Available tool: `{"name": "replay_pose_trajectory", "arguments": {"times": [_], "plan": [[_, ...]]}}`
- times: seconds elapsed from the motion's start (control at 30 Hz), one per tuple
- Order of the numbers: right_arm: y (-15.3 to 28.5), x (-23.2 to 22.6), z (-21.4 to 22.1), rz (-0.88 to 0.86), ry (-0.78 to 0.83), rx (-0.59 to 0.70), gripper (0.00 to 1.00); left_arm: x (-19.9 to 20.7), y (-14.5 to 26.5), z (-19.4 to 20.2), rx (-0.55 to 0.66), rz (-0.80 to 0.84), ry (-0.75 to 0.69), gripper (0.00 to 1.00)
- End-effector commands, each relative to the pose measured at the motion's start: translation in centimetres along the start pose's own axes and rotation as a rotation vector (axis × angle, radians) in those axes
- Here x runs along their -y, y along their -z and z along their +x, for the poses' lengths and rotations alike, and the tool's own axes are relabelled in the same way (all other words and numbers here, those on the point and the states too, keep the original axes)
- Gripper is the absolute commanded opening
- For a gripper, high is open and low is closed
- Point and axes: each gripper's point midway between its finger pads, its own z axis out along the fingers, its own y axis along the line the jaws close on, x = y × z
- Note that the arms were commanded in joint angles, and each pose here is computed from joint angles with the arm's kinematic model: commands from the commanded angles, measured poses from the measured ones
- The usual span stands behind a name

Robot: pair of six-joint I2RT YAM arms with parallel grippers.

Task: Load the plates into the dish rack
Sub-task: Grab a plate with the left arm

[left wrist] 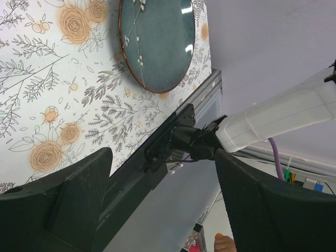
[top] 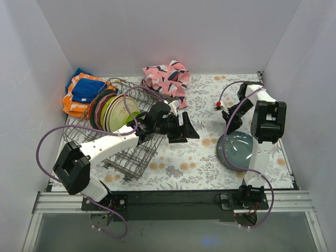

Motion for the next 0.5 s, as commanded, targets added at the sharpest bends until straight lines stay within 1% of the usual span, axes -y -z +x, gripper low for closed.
{"name": "replay_pose_trajectory", "arguments": {"times": [0.0, 0.37, 0.47], "plan": [[-0.8, 2.6, -3.5, 0.06, 0.033, 0.112, 0.01, 1.0, 1.1, 0.0, 0.023, 0.019, -0.029, 0.77], [-0.4, 3.9, -5.8, 0.1, -0.075, 0.195, 0.01, 1.1, 0.9, 0.1, 0.016, 0.025, -0.017, 0.77], [0.0, 3.8, -6.3, 0.109, -0.083, 0.212, 0.01, 0.9, 0.4, 0.3, 0.009, 0.021, -0.015, 0.77]]}}
